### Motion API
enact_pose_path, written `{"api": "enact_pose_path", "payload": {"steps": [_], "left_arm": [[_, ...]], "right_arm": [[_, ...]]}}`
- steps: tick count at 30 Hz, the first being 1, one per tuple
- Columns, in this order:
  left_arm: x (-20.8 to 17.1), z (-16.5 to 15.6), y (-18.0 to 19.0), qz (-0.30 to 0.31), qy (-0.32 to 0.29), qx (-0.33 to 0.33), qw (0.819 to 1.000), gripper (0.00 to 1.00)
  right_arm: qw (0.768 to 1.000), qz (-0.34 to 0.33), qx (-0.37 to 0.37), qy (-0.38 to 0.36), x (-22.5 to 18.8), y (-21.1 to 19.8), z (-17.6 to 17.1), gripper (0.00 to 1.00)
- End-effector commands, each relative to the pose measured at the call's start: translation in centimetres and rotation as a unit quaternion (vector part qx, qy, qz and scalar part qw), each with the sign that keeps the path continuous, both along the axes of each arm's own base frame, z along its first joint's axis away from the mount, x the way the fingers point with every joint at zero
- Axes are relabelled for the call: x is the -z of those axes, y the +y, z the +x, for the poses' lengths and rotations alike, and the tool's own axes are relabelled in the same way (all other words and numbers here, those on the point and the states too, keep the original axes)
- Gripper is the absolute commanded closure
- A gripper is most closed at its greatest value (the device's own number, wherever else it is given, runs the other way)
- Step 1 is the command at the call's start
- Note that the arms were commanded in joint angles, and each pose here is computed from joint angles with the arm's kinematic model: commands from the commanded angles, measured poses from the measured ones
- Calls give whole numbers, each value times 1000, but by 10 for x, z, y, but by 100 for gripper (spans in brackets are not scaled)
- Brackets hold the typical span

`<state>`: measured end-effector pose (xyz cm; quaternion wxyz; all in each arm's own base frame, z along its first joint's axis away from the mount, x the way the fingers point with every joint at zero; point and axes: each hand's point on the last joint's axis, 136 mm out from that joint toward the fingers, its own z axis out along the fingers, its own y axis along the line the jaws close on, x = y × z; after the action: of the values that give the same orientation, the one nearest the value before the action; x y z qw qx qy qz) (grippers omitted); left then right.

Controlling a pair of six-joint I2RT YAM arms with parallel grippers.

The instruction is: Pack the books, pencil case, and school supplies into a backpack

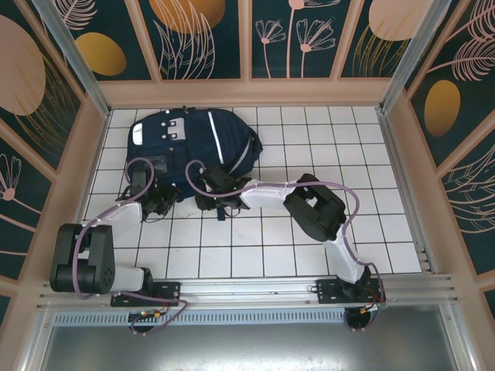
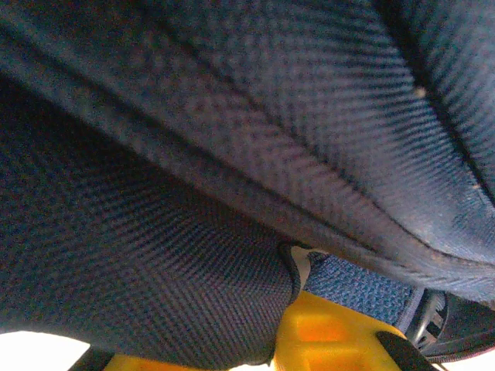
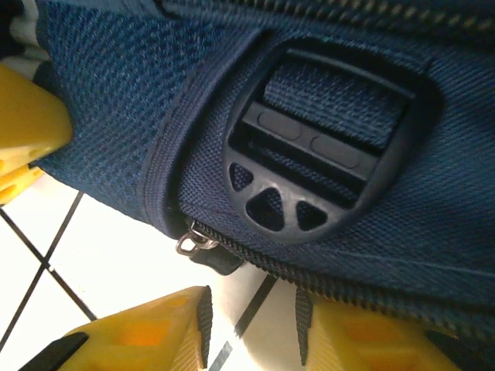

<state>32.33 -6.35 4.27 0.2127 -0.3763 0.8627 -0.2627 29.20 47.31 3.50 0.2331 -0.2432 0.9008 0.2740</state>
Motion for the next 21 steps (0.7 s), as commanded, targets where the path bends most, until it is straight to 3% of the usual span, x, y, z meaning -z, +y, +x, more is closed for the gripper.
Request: {"api": "enact_pose_path", "payload": {"steps": [1,11,16,19,21], "left_arm": [[-1,17,10,36,-14,-2,999,81],[2,23,6,31,-8,6,999,83],[0,24,7,31,-11,5,999,83],[0,25,7,32,-10,5,999,83],[0,25,8,34,-9,4,999,84]], "right_arm": [[1000,20,6,-22,-11,19,14,64],[999,7,30,-29,2,23,28,62],[998,-8,49,-35,12,20,35,68],[997,-19,57,-42,15,16,38,81],[997,-25,62,-46,13,12,39,98]]}}
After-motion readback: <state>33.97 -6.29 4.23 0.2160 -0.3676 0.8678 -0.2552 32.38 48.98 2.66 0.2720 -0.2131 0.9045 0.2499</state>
